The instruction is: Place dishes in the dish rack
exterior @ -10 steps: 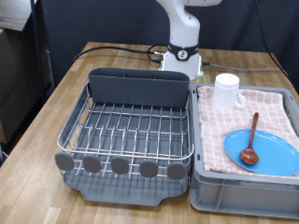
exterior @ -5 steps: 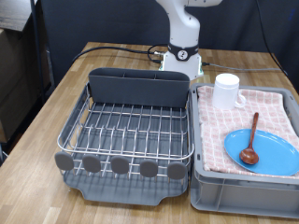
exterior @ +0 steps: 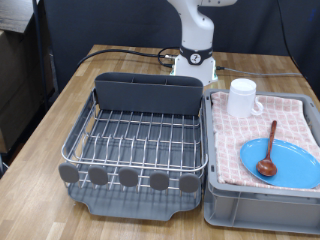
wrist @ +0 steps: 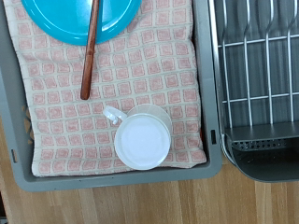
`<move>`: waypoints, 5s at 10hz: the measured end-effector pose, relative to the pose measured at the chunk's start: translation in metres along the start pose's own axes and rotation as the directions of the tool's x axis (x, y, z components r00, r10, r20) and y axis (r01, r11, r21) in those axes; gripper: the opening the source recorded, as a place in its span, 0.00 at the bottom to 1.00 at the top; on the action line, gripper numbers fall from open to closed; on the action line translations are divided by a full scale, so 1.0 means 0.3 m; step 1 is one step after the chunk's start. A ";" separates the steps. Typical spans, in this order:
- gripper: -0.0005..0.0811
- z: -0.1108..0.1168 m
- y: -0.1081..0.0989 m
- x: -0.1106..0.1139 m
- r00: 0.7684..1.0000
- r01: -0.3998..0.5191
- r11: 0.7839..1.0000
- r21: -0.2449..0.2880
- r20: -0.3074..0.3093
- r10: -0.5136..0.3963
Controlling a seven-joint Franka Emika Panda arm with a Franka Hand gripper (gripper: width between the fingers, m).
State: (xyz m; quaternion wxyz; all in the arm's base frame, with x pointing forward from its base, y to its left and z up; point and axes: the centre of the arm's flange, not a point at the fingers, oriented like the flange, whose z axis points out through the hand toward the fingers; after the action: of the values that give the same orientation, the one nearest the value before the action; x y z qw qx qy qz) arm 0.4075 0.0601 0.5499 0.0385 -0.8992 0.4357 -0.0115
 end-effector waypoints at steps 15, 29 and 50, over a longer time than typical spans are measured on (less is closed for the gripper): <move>0.99 0.240 -0.410 -0.202 0.995 -0.053 0.998 0.026 -0.080 0.054; 0.99 0.697 -0.477 -0.237 0.976 -0.067 0.997 0.033 -0.205 0.072; 0.99 1.117 -0.395 -0.192 0.966 -0.118 0.992 0.038 -0.229 0.124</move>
State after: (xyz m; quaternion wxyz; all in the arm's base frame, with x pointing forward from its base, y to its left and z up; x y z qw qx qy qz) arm 0.4829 0.1983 0.2260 -0.0009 -0.8630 0.4911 -0.1187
